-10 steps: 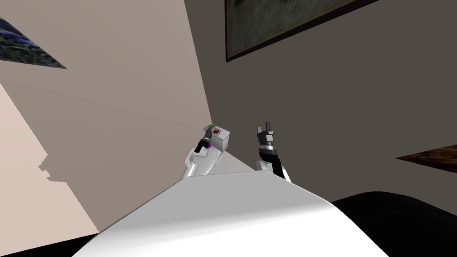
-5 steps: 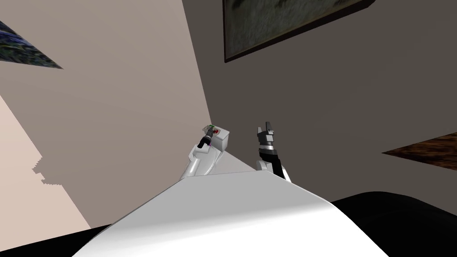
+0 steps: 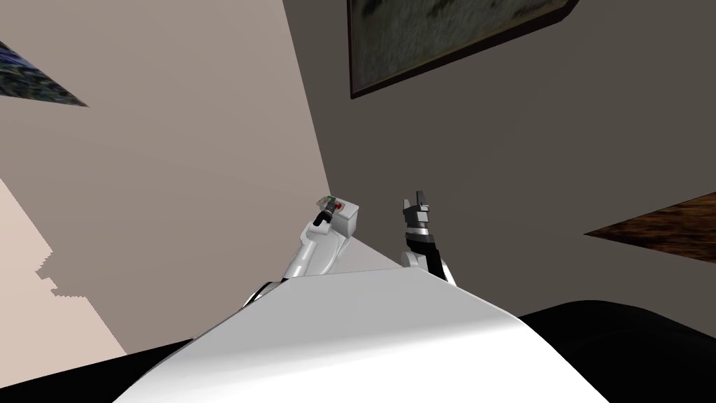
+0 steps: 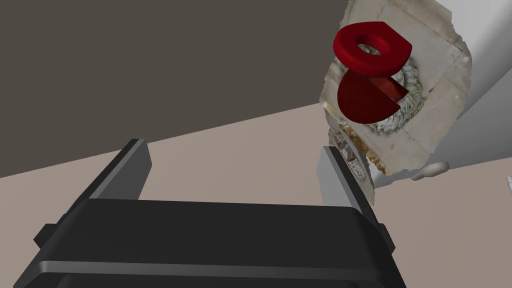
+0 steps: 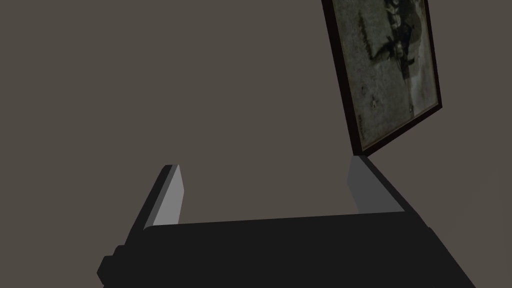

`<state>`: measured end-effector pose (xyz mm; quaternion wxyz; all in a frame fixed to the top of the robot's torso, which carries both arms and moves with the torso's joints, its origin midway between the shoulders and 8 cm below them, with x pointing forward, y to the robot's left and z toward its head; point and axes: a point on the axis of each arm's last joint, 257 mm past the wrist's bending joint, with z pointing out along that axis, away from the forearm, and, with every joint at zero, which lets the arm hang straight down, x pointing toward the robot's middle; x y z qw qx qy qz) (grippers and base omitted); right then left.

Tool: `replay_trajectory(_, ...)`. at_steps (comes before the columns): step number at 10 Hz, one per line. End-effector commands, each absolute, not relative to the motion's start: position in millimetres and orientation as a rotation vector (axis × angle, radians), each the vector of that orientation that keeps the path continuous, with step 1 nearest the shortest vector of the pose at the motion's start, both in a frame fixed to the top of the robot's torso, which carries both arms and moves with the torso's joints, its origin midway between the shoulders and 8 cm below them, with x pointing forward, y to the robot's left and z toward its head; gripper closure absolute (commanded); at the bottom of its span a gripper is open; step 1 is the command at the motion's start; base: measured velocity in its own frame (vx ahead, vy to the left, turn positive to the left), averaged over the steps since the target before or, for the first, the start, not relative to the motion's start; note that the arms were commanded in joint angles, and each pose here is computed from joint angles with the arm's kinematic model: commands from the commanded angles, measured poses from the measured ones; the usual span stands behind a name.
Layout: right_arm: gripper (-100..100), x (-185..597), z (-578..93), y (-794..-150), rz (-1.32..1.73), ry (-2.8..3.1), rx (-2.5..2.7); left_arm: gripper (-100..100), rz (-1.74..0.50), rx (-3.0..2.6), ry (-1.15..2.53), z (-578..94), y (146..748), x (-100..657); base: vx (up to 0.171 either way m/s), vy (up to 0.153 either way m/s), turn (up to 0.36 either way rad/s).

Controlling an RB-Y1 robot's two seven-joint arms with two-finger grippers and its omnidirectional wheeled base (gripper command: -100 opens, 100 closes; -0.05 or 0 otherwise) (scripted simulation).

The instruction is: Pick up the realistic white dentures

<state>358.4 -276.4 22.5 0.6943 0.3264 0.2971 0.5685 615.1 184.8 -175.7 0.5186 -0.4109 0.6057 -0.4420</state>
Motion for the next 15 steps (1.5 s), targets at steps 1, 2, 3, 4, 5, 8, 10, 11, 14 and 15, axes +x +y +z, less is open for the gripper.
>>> replay_trajectory(1,0,358.4,22.5,-276.4,1.269,0.663,0.729,-100,-1.043,-0.999,1.471,-176.9,183.4,627.1,-0.014,0.032,-0.042)
replay_trajectory(2,0,358.4,22.5,-276.4,1.269,0.663,0.729,-100,-1.029,-1.012,1.492,-187.8,183.8,630.4,-0.012,0.030,-0.032)
replay_trajectory(3,0,358.4,22.5,-276.4,1.269,0.663,0.729,-100,-1.020,-1.018,1.498,-183.7,183.3,639.3,-0.008,0.044,-0.047)
replay_trajectory(4,0,358.4,22.5,-276.4,1.269,0.663,0.729,-100,-1.013,-1.022,1.509,-187.5,182.4,642.5,-0.004,0.039,-0.030)
replay_trajectory(5,0,358.4,22.5,-276.4,1.269,0.663,0.729,-100,-1.003,-1.034,1.521,-196.3,184.0,642.2,-0.003,0.014,0.004)
replay_trajectory(8,0,358.4,22.5,-276.4,1.269,0.663,0.729,-100,-0.971,-1.057,1.551,-195.0,183.3,661.6,-0.015,0.037,-0.039)
replay_trajectory(10,0,358.4,22.5,-276.4,1.269,0.663,0.729,-100,-0.952,-1.074,1.575,-208.1,184.4,663.4,-0.007,0.034,-0.013)
replay_trajectory(11,0,358.4,22.5,-276.4,1.269,0.663,0.729,-100,-0.942,-1.080,1.584,-201.5,182.5,673.6,-0.012,0.034,-0.042)
replay_trajectory(14,0,358.4,22.5,-276.4,1.269,0.663,0.729,-100,-0.908,-1.109,1.619,-212.2,183.8,681.8,-0.015,0.046,-0.031)
replay_trajectory(15,0,358.4,22.5,-276.4,1.269,0.663,0.729,-100,-0.900,-1.116,1.627,-217.6,184.9,681.0,-0.004,0.022,-0.005)
